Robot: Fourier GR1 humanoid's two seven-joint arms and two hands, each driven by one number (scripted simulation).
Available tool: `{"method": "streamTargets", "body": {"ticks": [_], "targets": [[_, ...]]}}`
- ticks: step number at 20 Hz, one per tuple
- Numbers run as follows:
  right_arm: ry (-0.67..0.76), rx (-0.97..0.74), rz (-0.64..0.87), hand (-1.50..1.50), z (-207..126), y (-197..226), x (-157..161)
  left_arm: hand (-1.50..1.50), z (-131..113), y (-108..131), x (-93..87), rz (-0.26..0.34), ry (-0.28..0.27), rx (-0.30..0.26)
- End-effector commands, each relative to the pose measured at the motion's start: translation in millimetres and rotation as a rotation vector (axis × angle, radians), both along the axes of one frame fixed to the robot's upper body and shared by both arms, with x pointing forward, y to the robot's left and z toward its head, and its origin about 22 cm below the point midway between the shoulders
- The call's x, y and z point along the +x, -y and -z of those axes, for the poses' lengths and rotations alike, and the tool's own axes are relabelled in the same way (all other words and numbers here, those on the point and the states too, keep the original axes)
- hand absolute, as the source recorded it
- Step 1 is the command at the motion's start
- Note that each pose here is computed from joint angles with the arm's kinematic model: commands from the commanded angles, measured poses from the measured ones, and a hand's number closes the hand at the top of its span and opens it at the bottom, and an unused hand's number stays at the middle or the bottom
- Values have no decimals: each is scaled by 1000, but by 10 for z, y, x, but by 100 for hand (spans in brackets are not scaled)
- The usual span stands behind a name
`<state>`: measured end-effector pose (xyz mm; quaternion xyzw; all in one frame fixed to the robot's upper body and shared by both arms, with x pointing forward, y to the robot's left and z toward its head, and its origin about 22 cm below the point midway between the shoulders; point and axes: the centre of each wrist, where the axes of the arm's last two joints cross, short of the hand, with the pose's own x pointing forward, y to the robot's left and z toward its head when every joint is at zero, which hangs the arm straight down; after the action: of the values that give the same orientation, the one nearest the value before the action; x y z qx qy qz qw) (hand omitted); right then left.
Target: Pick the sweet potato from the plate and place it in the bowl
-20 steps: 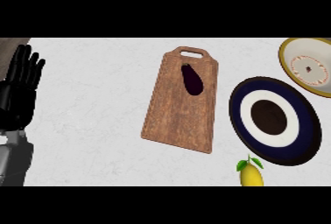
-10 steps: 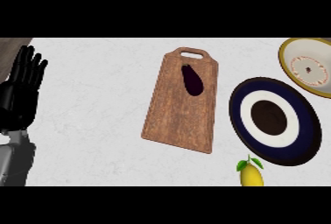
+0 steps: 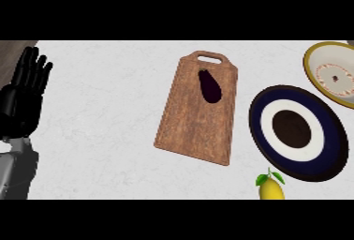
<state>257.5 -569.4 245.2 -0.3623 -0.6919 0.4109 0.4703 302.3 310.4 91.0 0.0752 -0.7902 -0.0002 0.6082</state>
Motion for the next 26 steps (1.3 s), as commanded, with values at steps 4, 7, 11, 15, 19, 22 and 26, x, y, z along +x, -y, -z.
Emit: {"method": "streamTargets", "body": {"ticks": [4,7,11,15,19,22,26], "targets": [[-40,156,-191,150,-281,143,-88,0,-36,70,53,36,5,12],[-68,161,-197,150,-231,94,8,0,-58,118,98,55,0,10],[-134,119,-232,150,-275,39,69,0,-51,135,104,58,7,1],[-186,95,-246,150,-203,-74,228,0,-70,169,144,65,15,9],[-231,103,-294,150,-84,-167,362,0,-26,183,157,62,8,2],[-276,72,-307,150,214,-298,521,0,15,165,138,66,4,16],[-299,15,-303,150,392,-470,721,0,-57,149,176,59,1,25]]}}
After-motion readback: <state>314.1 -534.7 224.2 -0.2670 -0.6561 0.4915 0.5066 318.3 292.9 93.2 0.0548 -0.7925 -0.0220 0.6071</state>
